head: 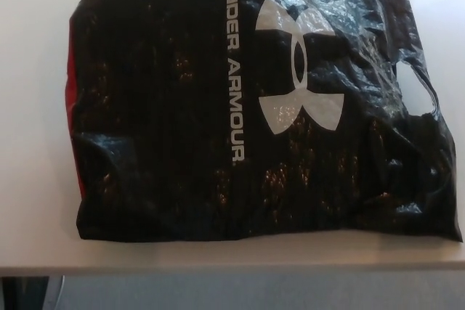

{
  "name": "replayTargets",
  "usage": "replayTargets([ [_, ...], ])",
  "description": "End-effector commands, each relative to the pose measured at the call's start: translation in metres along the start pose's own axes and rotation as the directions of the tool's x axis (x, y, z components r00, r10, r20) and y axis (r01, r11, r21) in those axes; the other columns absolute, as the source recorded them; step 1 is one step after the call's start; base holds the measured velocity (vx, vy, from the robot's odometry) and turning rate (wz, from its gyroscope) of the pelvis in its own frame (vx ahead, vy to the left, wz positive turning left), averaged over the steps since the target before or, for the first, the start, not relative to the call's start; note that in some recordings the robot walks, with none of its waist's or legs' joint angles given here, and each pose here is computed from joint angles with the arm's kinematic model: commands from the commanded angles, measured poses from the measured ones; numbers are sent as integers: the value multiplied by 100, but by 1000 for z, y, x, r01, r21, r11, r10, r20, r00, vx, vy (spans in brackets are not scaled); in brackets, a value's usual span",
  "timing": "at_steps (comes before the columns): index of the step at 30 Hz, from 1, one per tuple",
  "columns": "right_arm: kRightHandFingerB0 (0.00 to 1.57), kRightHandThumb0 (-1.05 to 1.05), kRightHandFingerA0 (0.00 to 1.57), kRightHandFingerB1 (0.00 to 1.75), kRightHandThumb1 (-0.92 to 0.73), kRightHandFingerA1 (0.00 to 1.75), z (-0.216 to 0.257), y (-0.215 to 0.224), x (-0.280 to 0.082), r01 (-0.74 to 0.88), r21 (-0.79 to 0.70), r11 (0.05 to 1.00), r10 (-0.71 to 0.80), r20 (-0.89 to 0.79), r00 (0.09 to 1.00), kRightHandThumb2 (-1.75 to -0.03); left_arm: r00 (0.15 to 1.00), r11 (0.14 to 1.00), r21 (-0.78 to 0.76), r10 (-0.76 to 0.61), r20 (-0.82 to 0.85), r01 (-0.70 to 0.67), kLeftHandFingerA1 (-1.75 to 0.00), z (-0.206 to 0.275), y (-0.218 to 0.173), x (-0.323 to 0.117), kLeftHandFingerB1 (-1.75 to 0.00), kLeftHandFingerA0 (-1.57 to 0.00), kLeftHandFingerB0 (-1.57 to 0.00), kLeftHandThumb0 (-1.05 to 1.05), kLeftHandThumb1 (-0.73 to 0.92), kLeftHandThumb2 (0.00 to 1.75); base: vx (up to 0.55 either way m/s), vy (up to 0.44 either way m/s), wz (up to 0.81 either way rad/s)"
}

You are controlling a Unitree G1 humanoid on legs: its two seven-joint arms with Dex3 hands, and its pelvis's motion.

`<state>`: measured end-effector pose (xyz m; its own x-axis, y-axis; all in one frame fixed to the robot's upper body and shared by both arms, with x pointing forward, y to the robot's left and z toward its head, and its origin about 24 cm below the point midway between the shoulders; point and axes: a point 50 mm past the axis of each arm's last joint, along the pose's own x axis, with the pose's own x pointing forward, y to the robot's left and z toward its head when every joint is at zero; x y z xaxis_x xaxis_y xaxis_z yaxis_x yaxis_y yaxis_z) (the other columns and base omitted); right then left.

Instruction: A plastic bag is kept in the middle of the desk and the robot uses both its hands to grab the bag from the left and right and brings its hands close together to compress the bag

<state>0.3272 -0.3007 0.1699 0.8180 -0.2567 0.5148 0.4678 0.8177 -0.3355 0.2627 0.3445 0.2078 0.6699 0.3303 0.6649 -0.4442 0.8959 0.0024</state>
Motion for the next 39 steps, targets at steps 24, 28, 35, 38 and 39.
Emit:
replayTargets([
  [24,0,-92,0,13,-76,18,-54,157,-63,-464,178,868,492,-437,753,-115,648,970,-88,-217,-730,225,-37,-146,-163,-114,-30,-19,-23,-80,92,74,0,0,0],
  [28,2,-96,3,8,-81,18,-46,174,-68,-508,196,839,538,-437,721,-117,622,962,-140,-260,-738,236,-50,-144,-178,-119,-47,-2,0,-34,55,114,0,0,0],
  [35,12,-95,6,15,-76,20,-26,214,-85,-562,330,759,651,-389,652,-115,605,939,-257,-343,-719,227,-44,-135,-210,-120,-38,-4,-9,-83,86,118,0,0,0],
  [38,1,-85,0,19,-73,20,-18,227,-93,-587,376,717,696,-351,626,-115,586,921,-312,-390,-710,234,-30,-131,-224,-124,-24,-6,-12,-81,91,83,0,0,0],
  [39,0,-83,0,17,-75,21,-11,237,-101,-566,470,677,728,-316,609,-117,592,913,-335,-406,-696,233,-24,-125,-237,-124,-26,-2,-12,-74,92,85,0,0,0],
])
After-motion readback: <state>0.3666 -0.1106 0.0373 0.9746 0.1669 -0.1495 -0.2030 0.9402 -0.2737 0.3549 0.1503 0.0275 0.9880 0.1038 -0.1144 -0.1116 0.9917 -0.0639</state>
